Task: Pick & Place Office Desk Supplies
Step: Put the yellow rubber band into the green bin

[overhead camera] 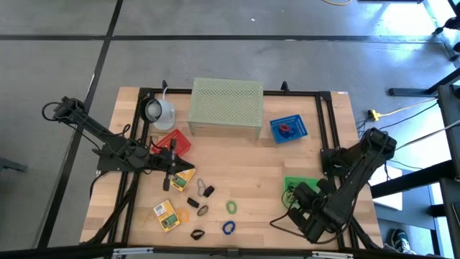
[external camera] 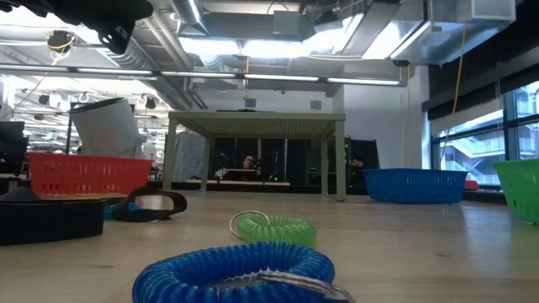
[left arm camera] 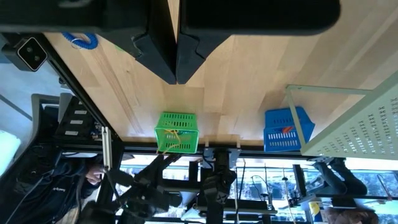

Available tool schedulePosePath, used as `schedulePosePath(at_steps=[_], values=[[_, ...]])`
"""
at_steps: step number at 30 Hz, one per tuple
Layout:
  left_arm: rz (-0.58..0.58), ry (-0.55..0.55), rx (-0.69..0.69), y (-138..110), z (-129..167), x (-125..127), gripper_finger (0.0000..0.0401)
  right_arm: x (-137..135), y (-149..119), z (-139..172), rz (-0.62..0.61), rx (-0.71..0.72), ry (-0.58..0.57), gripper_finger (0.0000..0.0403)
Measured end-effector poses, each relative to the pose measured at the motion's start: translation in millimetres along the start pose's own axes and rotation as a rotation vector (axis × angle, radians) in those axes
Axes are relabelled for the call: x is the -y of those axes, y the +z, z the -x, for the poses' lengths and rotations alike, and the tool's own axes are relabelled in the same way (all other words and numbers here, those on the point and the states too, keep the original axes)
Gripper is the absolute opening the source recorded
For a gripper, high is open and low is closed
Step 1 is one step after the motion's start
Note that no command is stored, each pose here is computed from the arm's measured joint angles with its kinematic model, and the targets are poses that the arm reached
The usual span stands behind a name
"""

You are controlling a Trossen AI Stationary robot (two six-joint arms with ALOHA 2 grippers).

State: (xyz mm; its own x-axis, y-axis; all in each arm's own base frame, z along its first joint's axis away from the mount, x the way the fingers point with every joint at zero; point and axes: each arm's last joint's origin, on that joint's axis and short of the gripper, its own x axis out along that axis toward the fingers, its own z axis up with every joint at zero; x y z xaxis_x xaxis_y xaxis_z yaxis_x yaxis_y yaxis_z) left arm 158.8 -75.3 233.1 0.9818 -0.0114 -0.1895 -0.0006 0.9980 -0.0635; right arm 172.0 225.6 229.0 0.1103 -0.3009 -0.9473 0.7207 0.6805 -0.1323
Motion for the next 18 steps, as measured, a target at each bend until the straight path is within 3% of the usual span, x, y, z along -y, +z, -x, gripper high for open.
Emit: schedulePosePath(at_steps=[13,18], values=[[0.000,0.000,0.000,-0.1,0.0,0.0,0.0004,-10.7,-6.9,-17.1,0.042,0.013,-0.071,0.0010],[0.000,0.000,0.000,0.0,0.0,0.0,0.0004,-8.9,-6.5,-17.0,0.047,0.018,-0.089,0.0027]])
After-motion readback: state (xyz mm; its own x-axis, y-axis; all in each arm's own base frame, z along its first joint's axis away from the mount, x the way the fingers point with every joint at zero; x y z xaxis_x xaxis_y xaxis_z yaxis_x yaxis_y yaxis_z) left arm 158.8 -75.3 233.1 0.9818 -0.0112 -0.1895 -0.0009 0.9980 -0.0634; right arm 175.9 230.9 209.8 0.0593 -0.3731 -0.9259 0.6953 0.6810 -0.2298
